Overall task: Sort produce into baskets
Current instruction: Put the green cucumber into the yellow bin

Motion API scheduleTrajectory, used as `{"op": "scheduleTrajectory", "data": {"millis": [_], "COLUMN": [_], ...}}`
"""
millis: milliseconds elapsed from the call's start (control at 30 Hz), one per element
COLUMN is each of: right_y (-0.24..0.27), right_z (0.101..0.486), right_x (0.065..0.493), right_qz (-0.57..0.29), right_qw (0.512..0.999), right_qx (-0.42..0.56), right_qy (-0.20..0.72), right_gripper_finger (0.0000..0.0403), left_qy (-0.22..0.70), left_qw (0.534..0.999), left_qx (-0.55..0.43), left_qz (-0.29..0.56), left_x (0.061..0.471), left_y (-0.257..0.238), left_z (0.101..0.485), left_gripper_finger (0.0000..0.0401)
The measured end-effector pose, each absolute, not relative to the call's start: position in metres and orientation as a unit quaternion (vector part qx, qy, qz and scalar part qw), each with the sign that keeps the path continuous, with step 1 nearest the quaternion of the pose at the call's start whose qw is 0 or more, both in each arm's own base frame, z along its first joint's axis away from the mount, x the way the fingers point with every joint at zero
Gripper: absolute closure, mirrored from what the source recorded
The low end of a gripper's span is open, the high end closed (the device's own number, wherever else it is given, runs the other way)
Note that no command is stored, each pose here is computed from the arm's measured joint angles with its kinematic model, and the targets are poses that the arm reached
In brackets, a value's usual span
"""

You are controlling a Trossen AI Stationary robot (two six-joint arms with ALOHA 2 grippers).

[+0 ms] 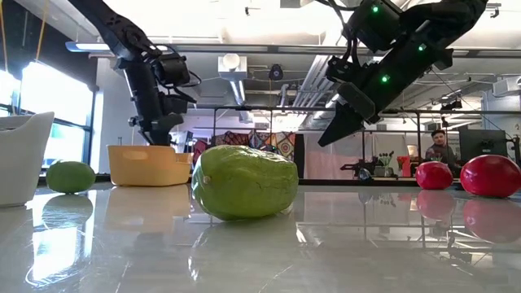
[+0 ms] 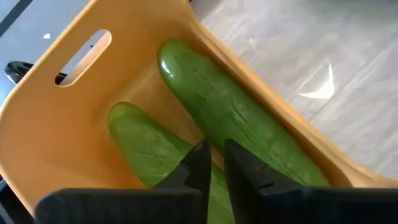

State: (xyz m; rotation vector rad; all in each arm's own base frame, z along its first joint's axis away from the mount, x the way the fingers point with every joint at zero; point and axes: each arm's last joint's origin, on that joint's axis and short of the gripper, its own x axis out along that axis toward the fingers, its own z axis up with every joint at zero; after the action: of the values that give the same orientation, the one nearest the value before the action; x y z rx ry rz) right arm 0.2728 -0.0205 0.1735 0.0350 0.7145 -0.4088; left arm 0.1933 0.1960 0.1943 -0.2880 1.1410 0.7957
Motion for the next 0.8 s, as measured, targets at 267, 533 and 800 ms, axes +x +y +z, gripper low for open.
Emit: {"op": "scheduleTrajectory", "data": {"millis": [267, 533, 800], "right_y": [-0.021, -0.021, -0.021], "right_z": [0.173, 0.173, 0.173], "right_x": [0.273, 0.273, 0.273], "right_qz": [-0.199, -0.199, -0.199], "right_qw": [0.916, 0.916, 0.916], "right_qx": [0.017, 0.017, 0.017], "right_qy": [0.348, 0.348, 0.348], "right_gripper_finger": [0.0389, 0.0389, 0.0389], "left_qy": [0.551, 0.577, 0.578], "left_qw": [0.716, 0.69, 0.69], "left_qx": [-0.1, -0.093, -0.092], "left_qz": [0.418, 0.426, 0.426], "left_x": [0.188, 0.183, 0.183], "left_y": [0.196, 0.194, 0.194], "left_z": [0.194, 0.192, 0.192], "left_gripper_finger": [0.04, 0.0401, 0.0401]}}
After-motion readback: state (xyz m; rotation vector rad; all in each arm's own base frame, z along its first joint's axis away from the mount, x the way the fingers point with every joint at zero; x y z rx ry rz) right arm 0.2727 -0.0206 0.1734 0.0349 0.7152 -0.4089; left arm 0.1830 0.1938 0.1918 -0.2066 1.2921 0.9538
